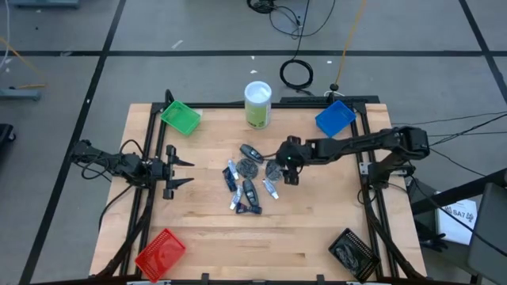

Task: Pick & Place Travel size toiletries
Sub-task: Put the right black hairbrush into the black bin

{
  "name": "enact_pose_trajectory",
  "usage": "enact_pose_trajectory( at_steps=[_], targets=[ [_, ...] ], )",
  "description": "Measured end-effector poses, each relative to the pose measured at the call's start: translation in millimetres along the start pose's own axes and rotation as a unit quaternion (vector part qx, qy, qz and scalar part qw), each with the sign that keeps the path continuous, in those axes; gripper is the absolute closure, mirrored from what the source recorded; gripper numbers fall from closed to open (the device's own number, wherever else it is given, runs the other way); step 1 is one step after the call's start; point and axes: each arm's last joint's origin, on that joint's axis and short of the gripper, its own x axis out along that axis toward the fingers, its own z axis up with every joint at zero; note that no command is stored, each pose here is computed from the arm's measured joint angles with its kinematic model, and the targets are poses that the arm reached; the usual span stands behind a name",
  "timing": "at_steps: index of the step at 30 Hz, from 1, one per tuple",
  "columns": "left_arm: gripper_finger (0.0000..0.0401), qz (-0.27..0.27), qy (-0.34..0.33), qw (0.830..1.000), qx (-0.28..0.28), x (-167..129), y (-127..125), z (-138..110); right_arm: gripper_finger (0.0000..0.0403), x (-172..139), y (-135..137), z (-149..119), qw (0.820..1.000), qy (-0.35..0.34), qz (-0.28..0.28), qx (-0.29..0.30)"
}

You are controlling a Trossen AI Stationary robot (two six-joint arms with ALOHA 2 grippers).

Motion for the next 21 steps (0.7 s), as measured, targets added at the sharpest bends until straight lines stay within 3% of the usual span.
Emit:
enact_pose_trajectory(
  at_steps=[6, 12, 21],
  targets=[
    [0.0185, 0.000, 0.000, 1.000, 0.000, 0, 0, 0, 0.0119, 15, 13, -20, 0.998, -0.040, 0.032, -0.028],
    [0.0185, 0.000, 0.000, 1.000, 0.001, 0, 0, 0, 0.0124, 20, 25, -22, 0.995, -0.070, 0.047, -0.049],
    [0.0185, 0.000, 0.000, 1.000, 0.000, 0, 0, 0, 0.0127, 57, 39, -26, 0.996, -0.040, 0.039, -0.063]
  ],
)
